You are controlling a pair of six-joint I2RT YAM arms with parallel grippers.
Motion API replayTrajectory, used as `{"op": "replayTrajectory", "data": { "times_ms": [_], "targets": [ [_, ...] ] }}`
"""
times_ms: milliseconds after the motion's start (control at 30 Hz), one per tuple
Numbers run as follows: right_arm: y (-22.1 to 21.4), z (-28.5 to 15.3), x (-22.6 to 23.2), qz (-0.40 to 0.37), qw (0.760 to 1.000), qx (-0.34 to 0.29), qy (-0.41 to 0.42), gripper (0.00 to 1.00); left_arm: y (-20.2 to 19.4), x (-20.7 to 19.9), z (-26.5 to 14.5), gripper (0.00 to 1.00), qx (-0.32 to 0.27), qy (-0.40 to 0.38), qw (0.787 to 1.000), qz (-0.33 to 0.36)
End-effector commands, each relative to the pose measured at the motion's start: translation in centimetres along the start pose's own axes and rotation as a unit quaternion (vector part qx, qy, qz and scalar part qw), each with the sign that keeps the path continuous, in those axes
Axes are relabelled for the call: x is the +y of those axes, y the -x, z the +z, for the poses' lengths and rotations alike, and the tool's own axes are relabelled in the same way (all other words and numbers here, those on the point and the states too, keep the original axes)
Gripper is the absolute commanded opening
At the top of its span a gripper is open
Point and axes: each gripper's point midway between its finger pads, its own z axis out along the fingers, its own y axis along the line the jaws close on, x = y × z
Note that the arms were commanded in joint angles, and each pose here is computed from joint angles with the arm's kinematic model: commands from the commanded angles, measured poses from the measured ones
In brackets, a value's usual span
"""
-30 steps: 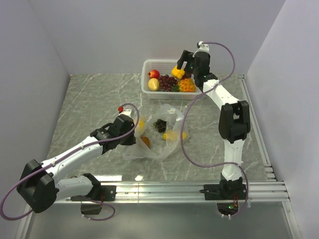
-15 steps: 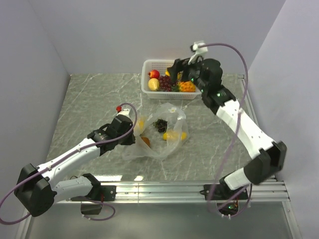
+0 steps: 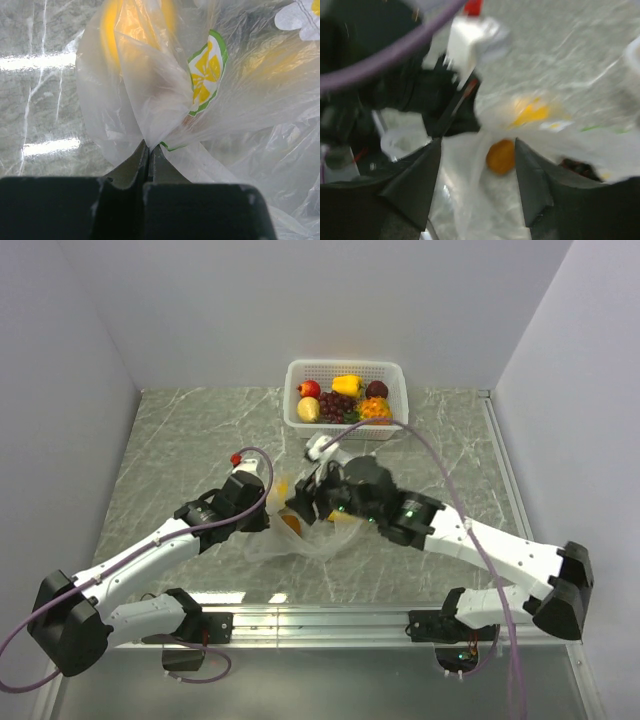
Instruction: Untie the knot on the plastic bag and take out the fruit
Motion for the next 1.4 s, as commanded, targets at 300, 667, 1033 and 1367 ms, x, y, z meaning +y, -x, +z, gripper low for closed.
{"op": "replayTrajectory", "data": {
  "times_ms": [300, 667, 1033, 1367],
  "targets": [
    [-12.0, 5.3, -2.4, 0.072, 0.983, 0.116, -0.119, 0.30, -0.5, 0.4, -0.9, 0.01, 0.006, 0.004, 1.000, -0.016],
    [-17.7, 9.6, -2.7, 0.130, 0.972, 0.150, -0.123, 0.55, -0.8, 0.5, -1.0, 0.01, 0.011, 0.001, 1.000, -0.009],
    [-22.9, 11.5, -1.8, 0.154, 0.961, 0.197, -0.115, 0.77, -1.5, 0.1, 0.0, 0.01, 0.024, -0.007, 1.000, -0.009],
    [-22.7, 10.2, -2.4, 0.140, 0.963, 0.190, -0.128, 0.32, -1.4, 0.7, 0.0, 0.01, 0.020, 0.006, 1.000, -0.007]
  ]
}}
